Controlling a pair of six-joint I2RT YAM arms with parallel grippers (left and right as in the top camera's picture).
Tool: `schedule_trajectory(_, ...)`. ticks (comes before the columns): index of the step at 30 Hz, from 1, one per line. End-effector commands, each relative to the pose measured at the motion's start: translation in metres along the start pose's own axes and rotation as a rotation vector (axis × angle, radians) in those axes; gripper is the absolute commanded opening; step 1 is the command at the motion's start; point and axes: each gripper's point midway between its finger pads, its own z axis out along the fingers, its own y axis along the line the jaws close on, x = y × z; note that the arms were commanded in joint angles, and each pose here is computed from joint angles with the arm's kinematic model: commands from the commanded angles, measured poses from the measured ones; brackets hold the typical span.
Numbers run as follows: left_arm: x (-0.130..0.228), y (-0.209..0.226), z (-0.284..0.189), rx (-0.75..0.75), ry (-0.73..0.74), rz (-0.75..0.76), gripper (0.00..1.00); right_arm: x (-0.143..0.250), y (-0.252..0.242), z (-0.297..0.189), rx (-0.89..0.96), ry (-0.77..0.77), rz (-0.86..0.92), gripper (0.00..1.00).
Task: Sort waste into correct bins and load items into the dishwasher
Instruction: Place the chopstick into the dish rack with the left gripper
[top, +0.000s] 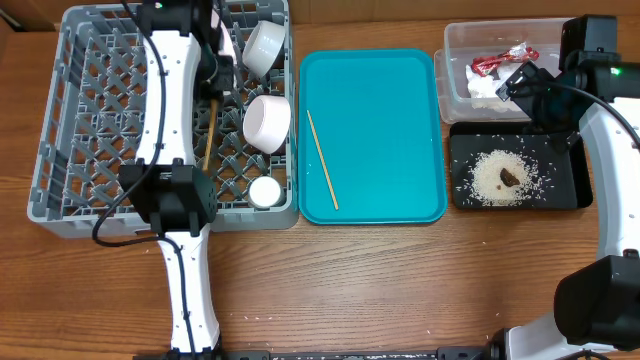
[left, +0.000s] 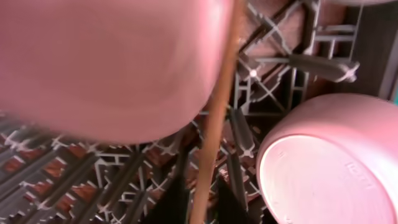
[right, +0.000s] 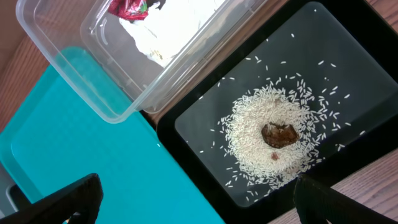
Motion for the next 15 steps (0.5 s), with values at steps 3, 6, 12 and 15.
schedule_trajectory(3, -0.008, -0.012, -0.02, 0.052, -0.061, 0.022, 0.59, -0.004, -0.001, -0.002, 0.008, -0.019, -0.001, 1.0)
schedule_trajectory(6, -0.014, -0.039, -0.059, 0.191, -0.152, 0.028, 0.56, -0.004, -0.001, -0.002, 0.008, -0.019, -0.001, 1.0)
schedule_trajectory(12, -0.006, -0.117, -0.119, 0.313, -0.276, 0.101, 0.54, -0.004, -0.001, -0.002, 0.008, -0.019, -0.001, 1.0)
schedule_trajectory(15, 0.009, -0.159, -0.11, 0.234, -0.255, 0.115, 0.55, -0.004, -0.001, -0.002, 0.008, -0.019, -0.001, 1.0)
